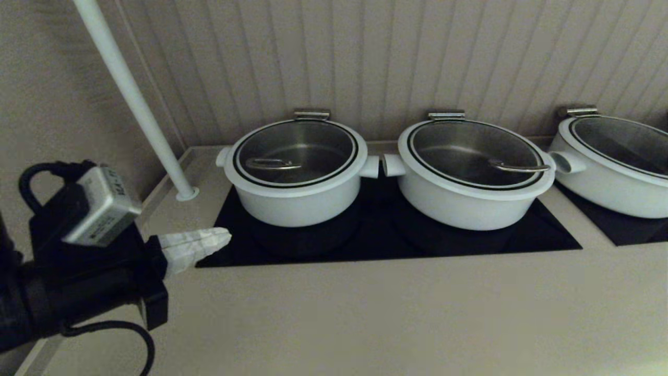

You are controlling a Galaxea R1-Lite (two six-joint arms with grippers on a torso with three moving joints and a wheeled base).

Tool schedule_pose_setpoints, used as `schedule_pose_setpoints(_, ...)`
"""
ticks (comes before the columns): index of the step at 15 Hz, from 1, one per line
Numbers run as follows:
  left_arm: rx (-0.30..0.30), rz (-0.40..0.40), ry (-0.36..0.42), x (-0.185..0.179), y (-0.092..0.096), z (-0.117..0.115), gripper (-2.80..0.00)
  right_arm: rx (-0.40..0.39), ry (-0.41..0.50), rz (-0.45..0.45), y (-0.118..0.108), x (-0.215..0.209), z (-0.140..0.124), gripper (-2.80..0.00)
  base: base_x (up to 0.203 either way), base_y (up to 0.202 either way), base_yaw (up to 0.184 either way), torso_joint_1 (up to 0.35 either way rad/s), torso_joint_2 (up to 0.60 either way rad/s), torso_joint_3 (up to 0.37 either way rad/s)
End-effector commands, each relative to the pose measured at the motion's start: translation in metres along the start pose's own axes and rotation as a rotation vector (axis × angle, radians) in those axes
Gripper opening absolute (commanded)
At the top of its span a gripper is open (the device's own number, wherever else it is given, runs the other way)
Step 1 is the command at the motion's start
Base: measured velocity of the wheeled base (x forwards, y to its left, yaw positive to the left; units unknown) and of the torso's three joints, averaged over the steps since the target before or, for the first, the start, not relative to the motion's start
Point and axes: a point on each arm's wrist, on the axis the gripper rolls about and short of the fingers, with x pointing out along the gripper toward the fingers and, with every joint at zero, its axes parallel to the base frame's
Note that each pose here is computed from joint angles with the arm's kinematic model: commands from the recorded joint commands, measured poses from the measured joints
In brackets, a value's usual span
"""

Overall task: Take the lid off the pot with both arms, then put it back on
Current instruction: Open the food pot lid a small opening with the left arm

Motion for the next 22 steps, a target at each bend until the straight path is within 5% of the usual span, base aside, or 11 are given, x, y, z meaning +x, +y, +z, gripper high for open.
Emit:
schedule_pose_setpoints(1,-0.014,-0.034,0.046,0.017,0.001,-0.008,-2.8,-0.001,0.001,0.001,0.0,0.0,0.0,-2.8,0.0,0.0,0.0,0.0,0.0,0.0)
schedule_pose_setpoints(6,0.009,-0.017,-0.013,0.042,0.008,-0.009,-2.8,-0.001,0.001,0.002,0.0,0.0,0.0,-2.8,0.0,0.0,0.0,0.0,0.0,0.0)
schedule_pose_setpoints(17,0.025,-0.125,-0.031,0.07,-0.007,0.0,-2.8,-0.001,0.001,0.002,0.0,0.0,0.0,-2.8,0.0,0.0,0.0,0.0,0.0,0.0)
schedule_pose_setpoints(22,0.046,-0.102,-0.111,0.091,-0.004,0.0,-2.8,-0.001,0.001,0.001,0.0,0.0,0.0,-2.8,0.0,0.0,0.0,0.0,0.0,0.0)
